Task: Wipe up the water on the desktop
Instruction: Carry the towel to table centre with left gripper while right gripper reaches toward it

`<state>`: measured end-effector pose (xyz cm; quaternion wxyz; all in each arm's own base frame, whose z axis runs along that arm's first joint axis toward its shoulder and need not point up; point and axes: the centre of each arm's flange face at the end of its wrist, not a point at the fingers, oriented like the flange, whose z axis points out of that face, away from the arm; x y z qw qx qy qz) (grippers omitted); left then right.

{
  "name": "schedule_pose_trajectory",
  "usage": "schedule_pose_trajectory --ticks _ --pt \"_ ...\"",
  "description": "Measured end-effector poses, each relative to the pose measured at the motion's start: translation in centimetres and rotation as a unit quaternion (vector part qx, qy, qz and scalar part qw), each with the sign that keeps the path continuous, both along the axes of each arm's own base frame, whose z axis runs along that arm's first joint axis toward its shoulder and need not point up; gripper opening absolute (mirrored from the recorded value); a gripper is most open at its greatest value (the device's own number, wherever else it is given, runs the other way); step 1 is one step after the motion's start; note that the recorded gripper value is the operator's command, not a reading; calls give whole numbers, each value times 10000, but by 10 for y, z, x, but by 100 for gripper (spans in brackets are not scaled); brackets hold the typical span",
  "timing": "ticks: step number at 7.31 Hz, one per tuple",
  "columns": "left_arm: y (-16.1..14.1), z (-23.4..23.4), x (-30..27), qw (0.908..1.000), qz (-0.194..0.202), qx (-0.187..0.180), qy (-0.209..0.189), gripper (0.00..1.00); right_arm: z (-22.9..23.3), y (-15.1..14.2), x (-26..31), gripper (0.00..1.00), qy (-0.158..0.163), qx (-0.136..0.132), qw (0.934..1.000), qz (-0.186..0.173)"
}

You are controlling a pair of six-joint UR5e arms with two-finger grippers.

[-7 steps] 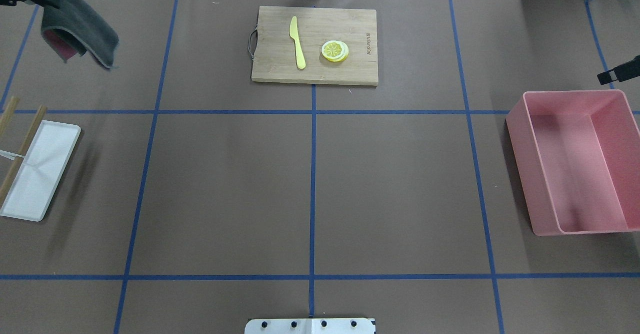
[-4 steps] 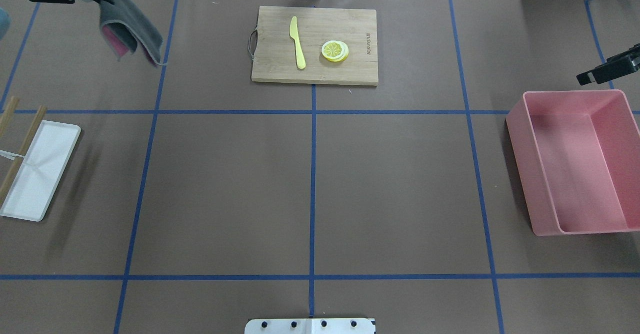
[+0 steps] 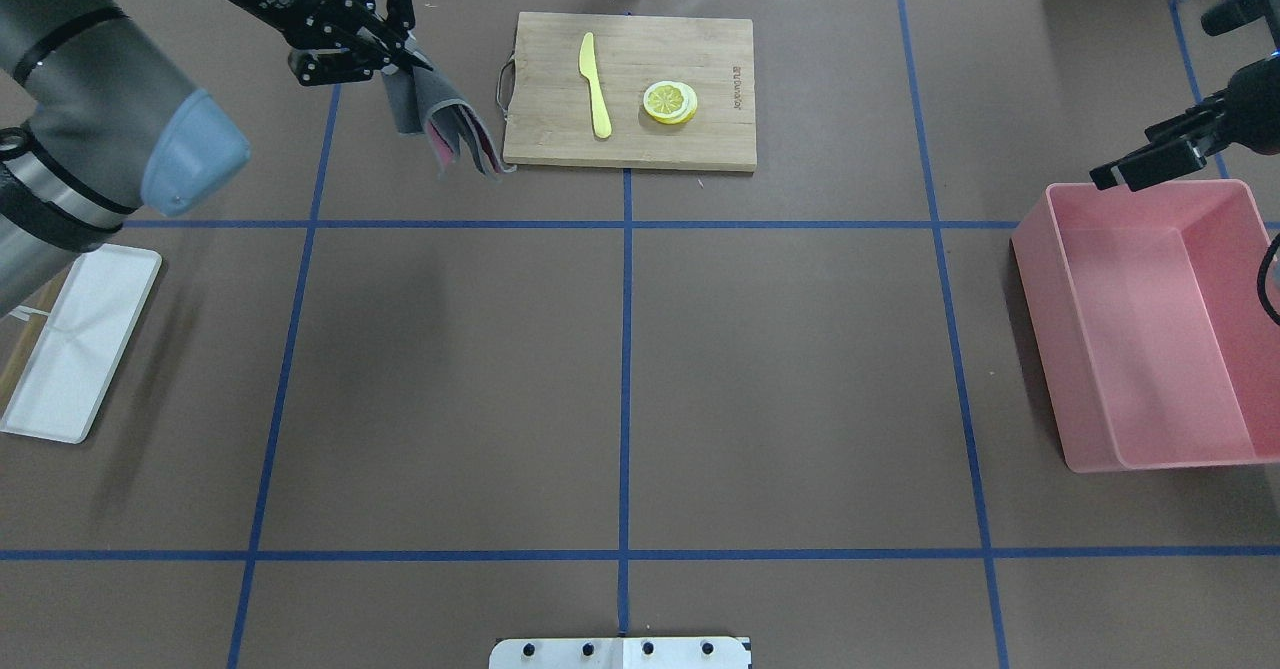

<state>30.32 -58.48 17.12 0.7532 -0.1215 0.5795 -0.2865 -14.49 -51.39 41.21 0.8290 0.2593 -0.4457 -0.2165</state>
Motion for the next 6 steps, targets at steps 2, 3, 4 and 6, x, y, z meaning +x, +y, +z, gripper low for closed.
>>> schedule_pose_trajectory --ticks 2,3,4,6 --pt "10 -25 23 9990 -178 -395 132 0 -68 18 -65 100 -62 547 9985 -16" --pt "14 -37 28 9980 -270 -537 205 0 -102 33 -99 100 -195 693 9974 18" --pt "18 -49 34 9969 -330 -655 278 0 -134 44 -127 100 -405 746 9964 20" --pt "25 -68 46 9955 -358 -798 376 0 -180 67 -164 100 -740 865 9934 -124"
